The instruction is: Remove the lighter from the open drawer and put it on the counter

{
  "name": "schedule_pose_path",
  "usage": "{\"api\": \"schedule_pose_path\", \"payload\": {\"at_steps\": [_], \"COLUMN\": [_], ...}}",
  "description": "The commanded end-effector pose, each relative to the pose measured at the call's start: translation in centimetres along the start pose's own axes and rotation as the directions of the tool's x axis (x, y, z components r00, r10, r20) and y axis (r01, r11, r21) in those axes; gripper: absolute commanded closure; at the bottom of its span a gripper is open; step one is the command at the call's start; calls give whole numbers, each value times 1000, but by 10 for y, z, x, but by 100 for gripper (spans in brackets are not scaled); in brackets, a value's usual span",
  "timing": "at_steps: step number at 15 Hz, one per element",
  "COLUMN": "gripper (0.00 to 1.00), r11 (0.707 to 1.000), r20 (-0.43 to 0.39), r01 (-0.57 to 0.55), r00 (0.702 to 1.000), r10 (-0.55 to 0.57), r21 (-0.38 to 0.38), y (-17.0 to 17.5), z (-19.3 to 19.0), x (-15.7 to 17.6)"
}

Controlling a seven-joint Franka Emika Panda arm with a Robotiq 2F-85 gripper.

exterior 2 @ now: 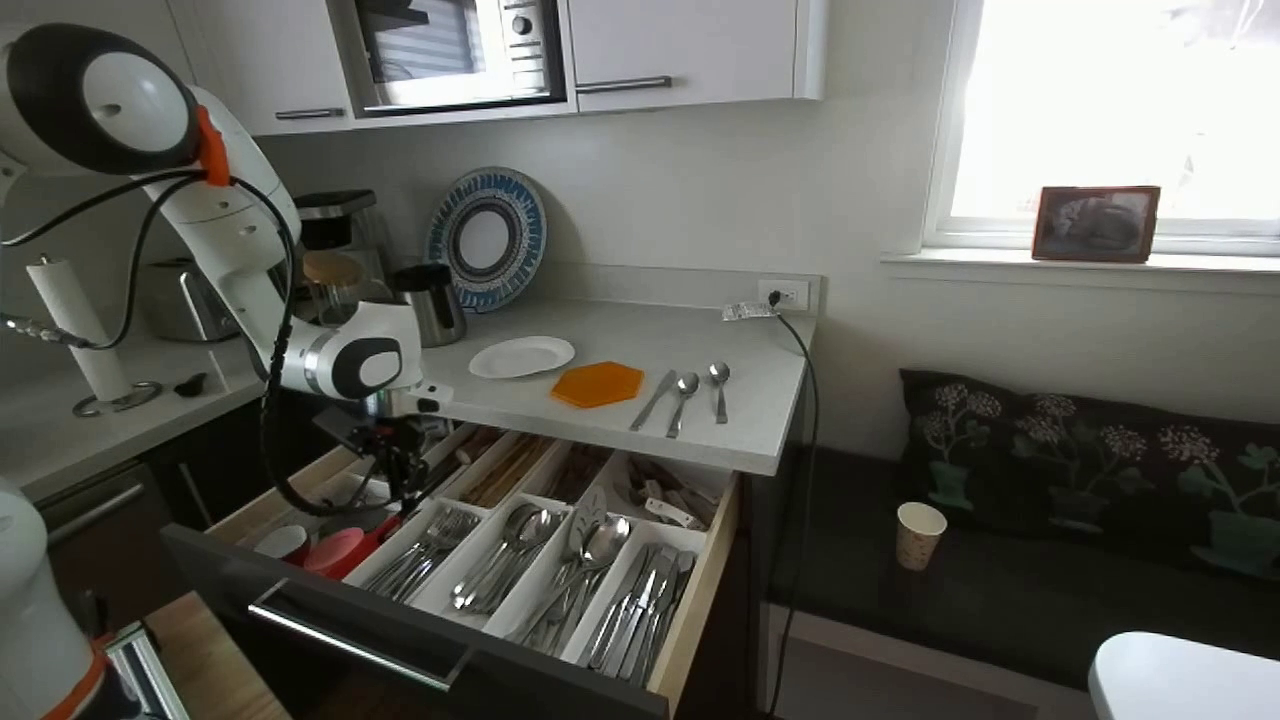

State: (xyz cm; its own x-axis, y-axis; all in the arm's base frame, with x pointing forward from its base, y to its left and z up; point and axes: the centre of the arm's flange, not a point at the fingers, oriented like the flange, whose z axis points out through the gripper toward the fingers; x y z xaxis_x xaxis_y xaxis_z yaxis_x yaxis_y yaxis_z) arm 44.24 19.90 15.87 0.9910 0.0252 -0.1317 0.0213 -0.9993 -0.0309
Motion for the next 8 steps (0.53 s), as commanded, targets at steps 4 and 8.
{"api": "schedule_pose_path", "payload": {"at_steps": [4,8], "gripper": [58,61], "r11": [1000,999], "r20": [12,12], "r01": [3,15], "r00": [1000,1000], "r10": [-3,-14], "r21": [-29,-33], "y": [-5,-7], "z": [19,22], "x": [5,6]}}
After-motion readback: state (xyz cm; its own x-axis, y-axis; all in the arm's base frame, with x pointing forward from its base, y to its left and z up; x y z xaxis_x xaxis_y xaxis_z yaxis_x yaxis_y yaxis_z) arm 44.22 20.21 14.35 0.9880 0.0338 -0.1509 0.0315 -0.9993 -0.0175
